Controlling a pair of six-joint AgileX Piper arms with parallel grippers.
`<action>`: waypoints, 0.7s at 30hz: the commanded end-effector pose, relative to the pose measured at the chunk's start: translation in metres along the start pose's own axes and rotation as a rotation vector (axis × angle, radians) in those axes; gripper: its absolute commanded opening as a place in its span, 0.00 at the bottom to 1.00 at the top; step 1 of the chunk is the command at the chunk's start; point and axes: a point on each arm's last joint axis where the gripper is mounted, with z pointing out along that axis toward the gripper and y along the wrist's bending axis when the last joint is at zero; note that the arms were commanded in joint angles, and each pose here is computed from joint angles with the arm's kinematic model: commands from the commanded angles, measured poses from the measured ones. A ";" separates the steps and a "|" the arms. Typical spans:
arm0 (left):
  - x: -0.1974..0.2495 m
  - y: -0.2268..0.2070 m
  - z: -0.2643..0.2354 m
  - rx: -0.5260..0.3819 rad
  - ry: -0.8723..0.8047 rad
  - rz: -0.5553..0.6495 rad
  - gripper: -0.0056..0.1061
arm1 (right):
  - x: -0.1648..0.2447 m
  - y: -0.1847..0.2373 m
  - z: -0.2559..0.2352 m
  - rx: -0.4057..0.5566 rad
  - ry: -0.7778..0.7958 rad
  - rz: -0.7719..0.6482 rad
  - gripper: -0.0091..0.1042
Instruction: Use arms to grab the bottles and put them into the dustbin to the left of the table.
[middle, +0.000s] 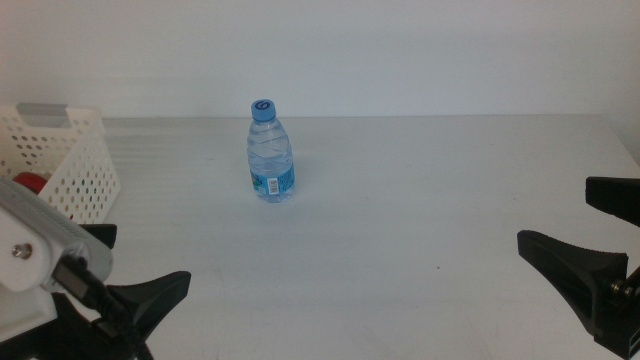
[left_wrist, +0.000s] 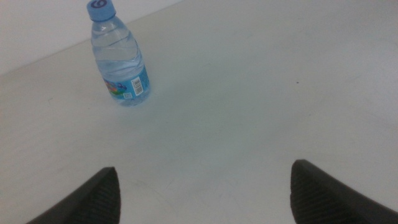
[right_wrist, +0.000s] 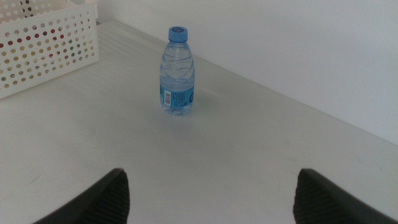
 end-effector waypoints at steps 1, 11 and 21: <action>-0.017 0.000 -0.005 0.002 -0.113 -0.010 0.86 | -0.013 -0.001 -0.003 0.005 -0.088 -0.012 0.74; -0.052 0.000 0.012 -0.010 -0.326 0.061 0.86 | -0.013 -0.001 -0.003 0.005 -0.086 -0.012 0.74; -0.071 0.021 0.071 -0.080 -0.429 -0.003 0.86 | -0.013 -0.001 -0.003 0.005 -0.086 -0.012 0.74</action>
